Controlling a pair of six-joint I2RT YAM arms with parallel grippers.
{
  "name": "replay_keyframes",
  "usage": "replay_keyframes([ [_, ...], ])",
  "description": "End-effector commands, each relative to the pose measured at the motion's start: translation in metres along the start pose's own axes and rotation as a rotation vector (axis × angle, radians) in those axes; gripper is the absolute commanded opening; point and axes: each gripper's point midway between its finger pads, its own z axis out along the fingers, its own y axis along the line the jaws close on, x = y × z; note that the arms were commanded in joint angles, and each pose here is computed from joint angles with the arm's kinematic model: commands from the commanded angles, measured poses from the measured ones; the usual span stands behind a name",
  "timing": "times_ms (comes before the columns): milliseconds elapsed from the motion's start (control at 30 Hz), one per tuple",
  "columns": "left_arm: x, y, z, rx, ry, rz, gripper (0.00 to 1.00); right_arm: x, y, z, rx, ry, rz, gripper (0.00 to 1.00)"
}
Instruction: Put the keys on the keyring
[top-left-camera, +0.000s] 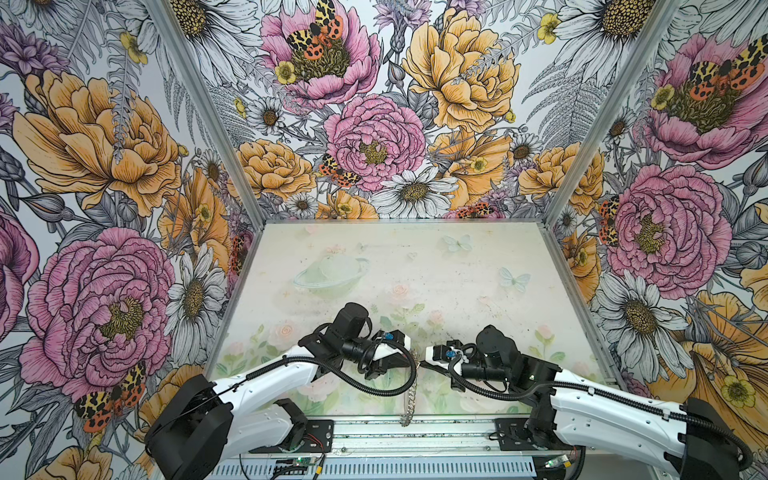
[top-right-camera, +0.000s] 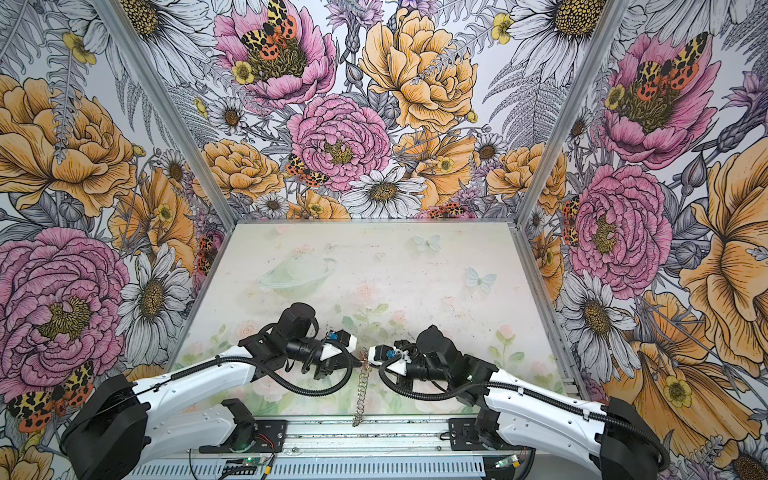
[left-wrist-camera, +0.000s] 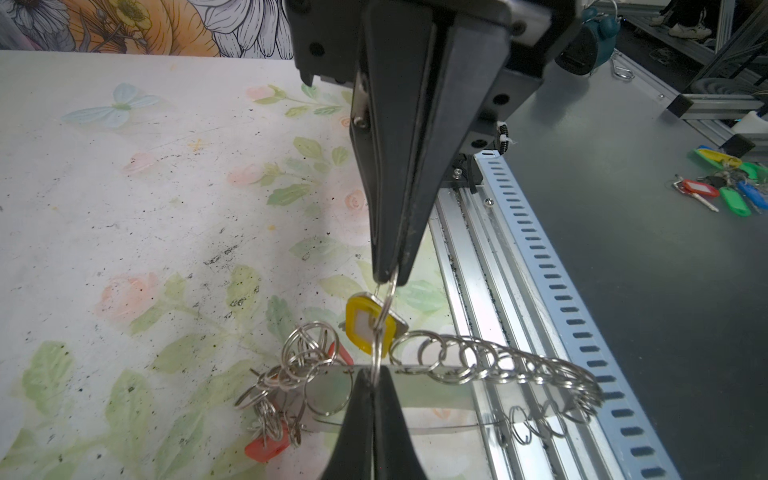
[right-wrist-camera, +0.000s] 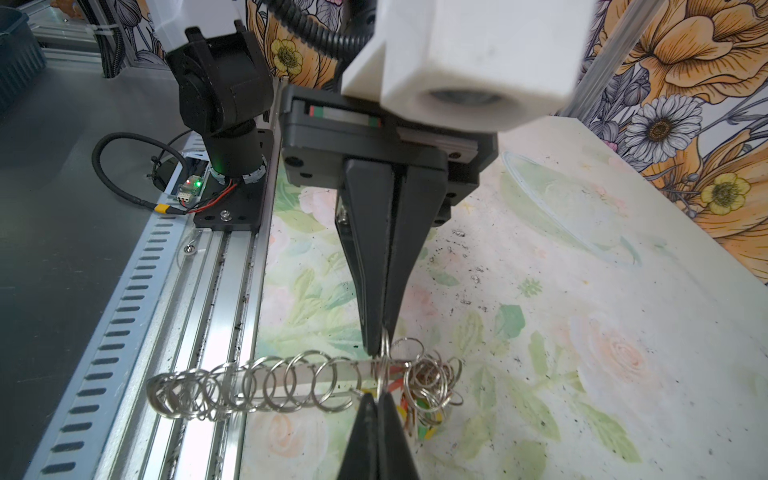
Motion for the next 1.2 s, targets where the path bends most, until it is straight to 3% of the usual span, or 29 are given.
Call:
replay_keyframes([
  [0,-0.023,-0.006,0.001,0.042,-0.061,0.092,0.0,-0.026,0.003,-0.001,-0.04,-0.074,-0.038,0.0],
  [533,-0.023,-0.015,0.007,0.085,-0.044,0.103,0.0,-0.027,-0.005,0.005,-0.045,-0.078,-0.043,0.0],
  [1167,-0.029,-0.011,0.004,-0.003,-0.044,0.18,0.0,-0.025,-0.033,0.01,0.073,-0.054,0.016,0.0],
])
